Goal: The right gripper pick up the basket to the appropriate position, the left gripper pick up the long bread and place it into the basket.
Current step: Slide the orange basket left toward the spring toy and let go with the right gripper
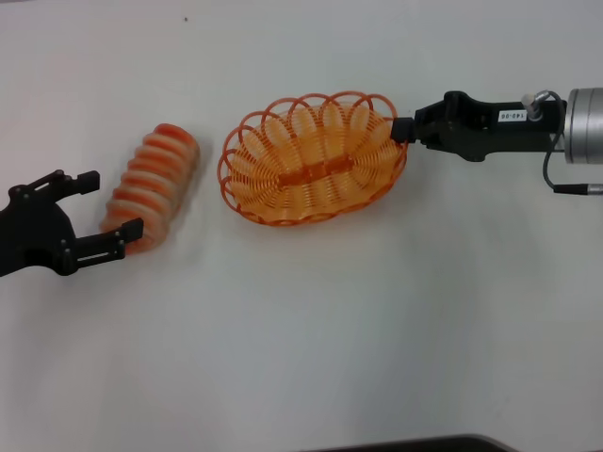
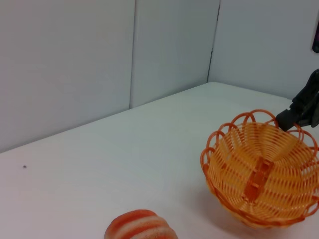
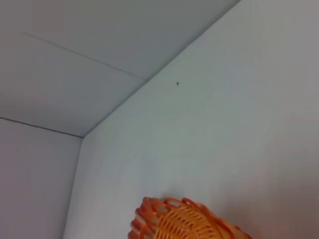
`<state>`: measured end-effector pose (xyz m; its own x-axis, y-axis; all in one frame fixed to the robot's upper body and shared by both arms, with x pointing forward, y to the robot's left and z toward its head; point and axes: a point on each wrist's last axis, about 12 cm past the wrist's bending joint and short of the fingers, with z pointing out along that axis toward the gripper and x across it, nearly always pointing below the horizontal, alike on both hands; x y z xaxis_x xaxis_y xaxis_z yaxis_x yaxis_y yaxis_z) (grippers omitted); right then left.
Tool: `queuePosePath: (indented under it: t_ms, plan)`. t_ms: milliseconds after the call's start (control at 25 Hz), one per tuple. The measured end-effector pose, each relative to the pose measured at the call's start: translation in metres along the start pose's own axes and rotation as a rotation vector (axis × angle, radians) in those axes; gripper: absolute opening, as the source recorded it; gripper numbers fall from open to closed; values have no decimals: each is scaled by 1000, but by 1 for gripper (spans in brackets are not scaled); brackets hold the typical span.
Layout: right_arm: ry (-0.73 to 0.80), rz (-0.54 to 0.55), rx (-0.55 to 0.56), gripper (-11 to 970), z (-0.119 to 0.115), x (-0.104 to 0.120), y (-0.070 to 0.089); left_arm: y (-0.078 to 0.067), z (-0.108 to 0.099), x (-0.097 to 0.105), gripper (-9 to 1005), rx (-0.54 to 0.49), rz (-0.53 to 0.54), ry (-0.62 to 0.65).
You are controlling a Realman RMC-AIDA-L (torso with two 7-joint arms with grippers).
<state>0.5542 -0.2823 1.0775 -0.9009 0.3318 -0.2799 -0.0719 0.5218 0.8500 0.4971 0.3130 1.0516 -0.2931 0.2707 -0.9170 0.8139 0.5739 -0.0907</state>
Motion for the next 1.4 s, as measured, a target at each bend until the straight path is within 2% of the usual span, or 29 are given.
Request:
queuePosePath:
  t_ms: [560,1280,1400]
  plan:
    - [-13,14,15,39,1,1,-5,2,-3,-1,869,-7,-2,-8]
    - [-18,76,12,195,1,5,-13,6,-7,-2,862,-24,6,-12]
    - [-19,80,14,265,0,4,-14,6,-7,-2,861,-25,5,-14]
